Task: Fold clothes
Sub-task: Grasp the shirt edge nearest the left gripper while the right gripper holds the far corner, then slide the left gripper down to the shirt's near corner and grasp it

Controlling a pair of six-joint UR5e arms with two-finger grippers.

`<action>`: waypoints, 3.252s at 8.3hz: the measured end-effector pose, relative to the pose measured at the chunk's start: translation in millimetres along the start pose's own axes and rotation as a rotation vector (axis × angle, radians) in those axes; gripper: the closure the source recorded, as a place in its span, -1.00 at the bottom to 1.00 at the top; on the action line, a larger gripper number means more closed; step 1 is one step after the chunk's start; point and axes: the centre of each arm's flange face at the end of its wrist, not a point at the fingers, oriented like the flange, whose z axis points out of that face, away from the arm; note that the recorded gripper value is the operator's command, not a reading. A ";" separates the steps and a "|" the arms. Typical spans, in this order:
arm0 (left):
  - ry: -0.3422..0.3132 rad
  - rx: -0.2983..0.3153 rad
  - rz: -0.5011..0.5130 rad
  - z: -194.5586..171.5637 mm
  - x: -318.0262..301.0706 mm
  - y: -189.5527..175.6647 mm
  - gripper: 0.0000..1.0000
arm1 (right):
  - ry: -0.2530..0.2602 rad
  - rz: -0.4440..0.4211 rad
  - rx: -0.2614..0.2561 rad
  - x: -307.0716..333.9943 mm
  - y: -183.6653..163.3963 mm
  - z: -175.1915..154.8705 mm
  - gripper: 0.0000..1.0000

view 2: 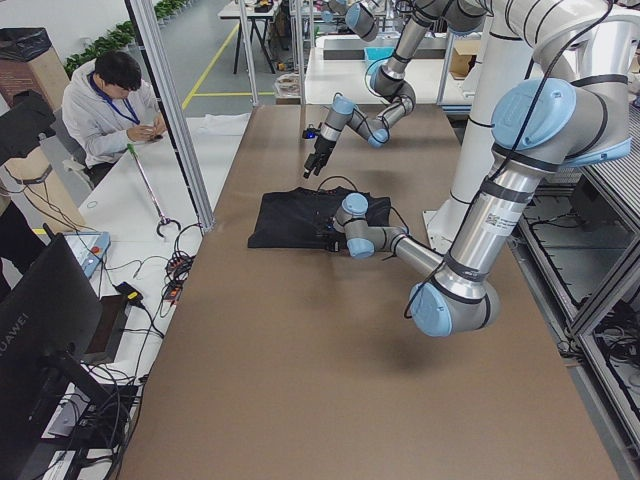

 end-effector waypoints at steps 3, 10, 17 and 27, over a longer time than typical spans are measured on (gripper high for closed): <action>0.001 0.005 0.017 -1.6 -0.1 -2.1 1.00 | 0.001 -0.001 0.000 0.4 -0.1 0.3 -0.87; -0.005 0.027 0.104 -42.1 -60.8 -14.2 -1.00 | 0.005 -0.008 -0.015 -0.2 11.8 5.0 -0.87; 0.047 -0.001 0.012 -118.4 -108.4 24.4 -1.00 | 0.044 -0.054 0.002 25.8 67.7 32.6 -0.87; 0.177 -0.007 -0.321 -100.8 -111.7 207.9 -1.00 | 0.036 -0.058 0.007 24.3 78.6 32.1 -0.87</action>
